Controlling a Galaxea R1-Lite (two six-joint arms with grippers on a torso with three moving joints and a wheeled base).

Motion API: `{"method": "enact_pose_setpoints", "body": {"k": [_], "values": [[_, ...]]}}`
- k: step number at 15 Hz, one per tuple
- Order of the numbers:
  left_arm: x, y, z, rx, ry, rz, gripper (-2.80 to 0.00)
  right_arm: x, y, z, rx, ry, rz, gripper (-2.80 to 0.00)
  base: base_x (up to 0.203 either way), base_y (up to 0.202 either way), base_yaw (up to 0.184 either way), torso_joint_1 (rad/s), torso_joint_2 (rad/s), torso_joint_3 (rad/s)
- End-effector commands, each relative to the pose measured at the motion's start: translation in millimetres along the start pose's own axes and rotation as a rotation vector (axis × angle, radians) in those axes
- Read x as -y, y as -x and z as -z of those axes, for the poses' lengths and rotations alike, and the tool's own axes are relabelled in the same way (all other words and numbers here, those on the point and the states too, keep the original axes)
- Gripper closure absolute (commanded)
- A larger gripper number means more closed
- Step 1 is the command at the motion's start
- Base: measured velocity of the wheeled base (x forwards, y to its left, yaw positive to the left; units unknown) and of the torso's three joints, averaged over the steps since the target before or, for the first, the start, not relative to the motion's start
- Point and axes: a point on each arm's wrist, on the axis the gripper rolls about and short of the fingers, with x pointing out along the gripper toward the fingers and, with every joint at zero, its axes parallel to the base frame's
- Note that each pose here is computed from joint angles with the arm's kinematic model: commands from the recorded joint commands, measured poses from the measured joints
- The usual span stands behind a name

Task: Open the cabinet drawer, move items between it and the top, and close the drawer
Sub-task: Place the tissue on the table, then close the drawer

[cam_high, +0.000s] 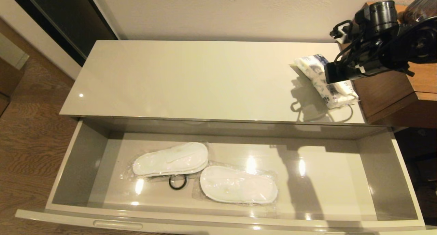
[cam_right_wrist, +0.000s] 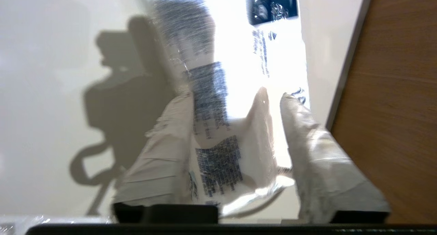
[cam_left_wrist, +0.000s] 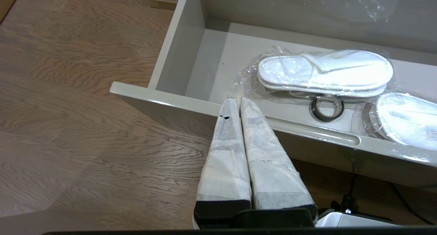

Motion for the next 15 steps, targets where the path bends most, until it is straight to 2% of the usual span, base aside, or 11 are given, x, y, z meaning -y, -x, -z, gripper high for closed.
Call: {"method": "enact_pose_setpoints", "body": {"k": [1, 5, 8, 9, 11, 12, 13, 15], "values": [[-0.1, 3, 1, 0.038, 0.002, 0.001, 0.00, -2, -16, 5, -0.030, 0.005, 0.007, -2.80, 0.000, 0.000, 0.000, 0.000, 0.00, 0.000], [-0.2, 3, 1, 0.038, 0.002, 0.001, 0.00, 11, 26, -4, -0.003, -0.001, 0.003, -2.80, 0.000, 0.000, 0.000, 0.000, 0.00, 0.000], [-0.1, 3, 1, 0.038, 0.002, 0.001, 0.00, 24, 111, 0, -0.048, -0.028, -0.043, -2.80, 0.000, 0.000, 0.000, 0.000, 0.00, 0.000], [-0.1, 3, 1, 0.038, 0.002, 0.001, 0.00, 25, 140, 9, -0.097, -0.048, -0.069, 0.00, 0.000, 0.000, 0.000, 0.000, 0.00, 0.000], [-0.1, 3, 1, 0.038, 0.002, 0.002, 0.00, 20, 180, 32, -0.210, -0.106, -0.126, 0.00, 0.000, 0.000, 0.000, 0.000, 0.00, 0.000], [-0.1, 3, 1, 0.038, 0.002, 0.000, 0.00, 18, 191, 45, -0.281, -0.163, -0.134, 0.00, 0.000, 0.000, 0.000, 0.000, 0.00, 0.000], [-0.1, 3, 1, 0.038, 0.002, 0.001, 0.00, 17, 193, 58, -0.337, -0.196, -0.127, 0.00, 0.000, 0.000, 0.000, 0.000, 0.00, 0.000], [-0.1, 3, 1, 0.038, 0.002, 0.001, 0.00, 13, 189, 89, -0.457, -0.211, -0.101, 0.00, 0.000, 0.000, 0.000, 0.000, 0.00, 0.000]]}}
